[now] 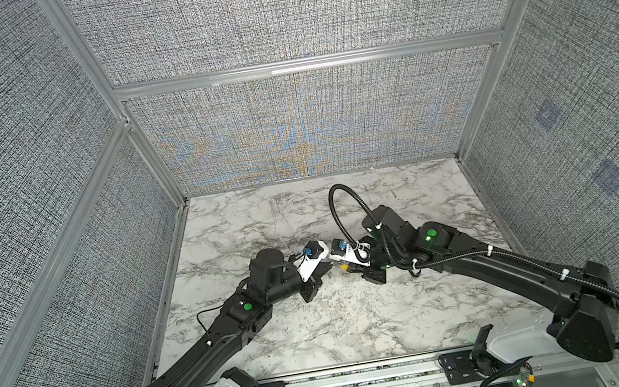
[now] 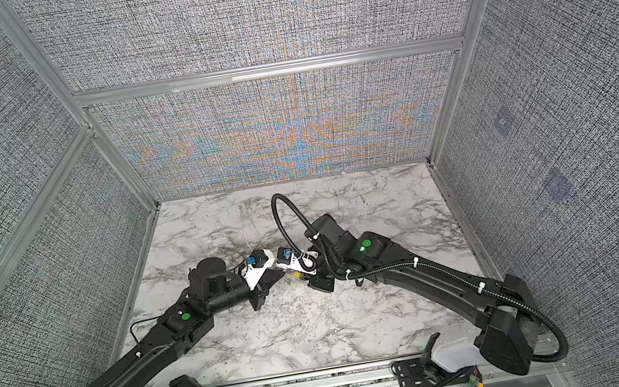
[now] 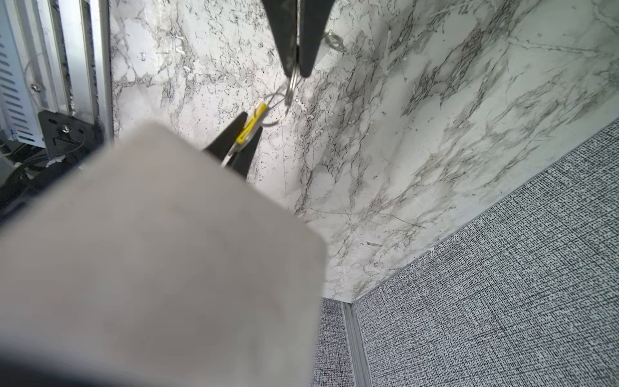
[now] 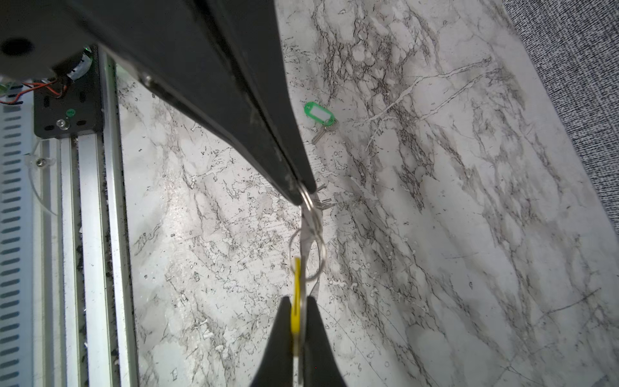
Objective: Remove the keys from the keyring
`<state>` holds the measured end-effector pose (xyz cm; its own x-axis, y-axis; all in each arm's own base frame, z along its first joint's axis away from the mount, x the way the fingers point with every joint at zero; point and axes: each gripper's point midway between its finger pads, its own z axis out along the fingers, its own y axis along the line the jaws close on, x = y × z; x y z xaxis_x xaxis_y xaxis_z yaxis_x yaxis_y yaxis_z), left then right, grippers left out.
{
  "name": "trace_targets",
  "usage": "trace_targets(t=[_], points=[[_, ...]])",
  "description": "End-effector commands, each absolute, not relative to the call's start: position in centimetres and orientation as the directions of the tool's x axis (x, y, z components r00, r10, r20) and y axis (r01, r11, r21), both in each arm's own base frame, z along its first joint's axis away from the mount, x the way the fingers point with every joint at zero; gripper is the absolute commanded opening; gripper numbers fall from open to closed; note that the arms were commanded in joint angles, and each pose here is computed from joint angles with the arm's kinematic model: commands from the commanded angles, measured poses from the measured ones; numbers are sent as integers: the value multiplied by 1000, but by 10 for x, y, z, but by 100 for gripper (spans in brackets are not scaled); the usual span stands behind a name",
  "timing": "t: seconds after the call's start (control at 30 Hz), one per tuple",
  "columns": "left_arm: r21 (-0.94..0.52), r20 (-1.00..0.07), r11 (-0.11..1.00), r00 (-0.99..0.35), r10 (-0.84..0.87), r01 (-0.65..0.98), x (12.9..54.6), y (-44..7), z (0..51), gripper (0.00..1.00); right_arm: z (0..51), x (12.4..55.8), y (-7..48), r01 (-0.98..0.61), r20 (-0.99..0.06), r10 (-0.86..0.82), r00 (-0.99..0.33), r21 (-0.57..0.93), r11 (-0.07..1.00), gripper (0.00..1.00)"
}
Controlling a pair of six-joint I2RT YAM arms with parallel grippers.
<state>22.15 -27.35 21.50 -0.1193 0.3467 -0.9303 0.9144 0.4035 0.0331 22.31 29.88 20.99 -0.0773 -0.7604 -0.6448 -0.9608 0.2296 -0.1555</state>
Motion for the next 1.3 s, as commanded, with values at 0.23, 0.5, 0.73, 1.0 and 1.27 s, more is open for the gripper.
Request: trace_targets(t=[0.23,0.5,0.73,1.0,1.27], points=[[103,-915,514,-122,385,851,245,-261,215,0,206,190,292,-984,-563,-809,-167,41,175,0],[129,-900,505,-113,421,854,243,-261,210,0,212,189,295,-977,-533,-819,-211,92,192,0],[118,-912,506,-108,395,855,240,-262,216,0,199,195,292,-977,-508,-836,-207,64,203,0],[62,-956,489,-90,281,870,231,-267,235,0,183,193,299,-980,-579,-794,-185,54,189,0],[27,-971,440,-81,224,897,220,-273,242,0,168,207,293,-970,-574,-797,-186,-24,243,0]])
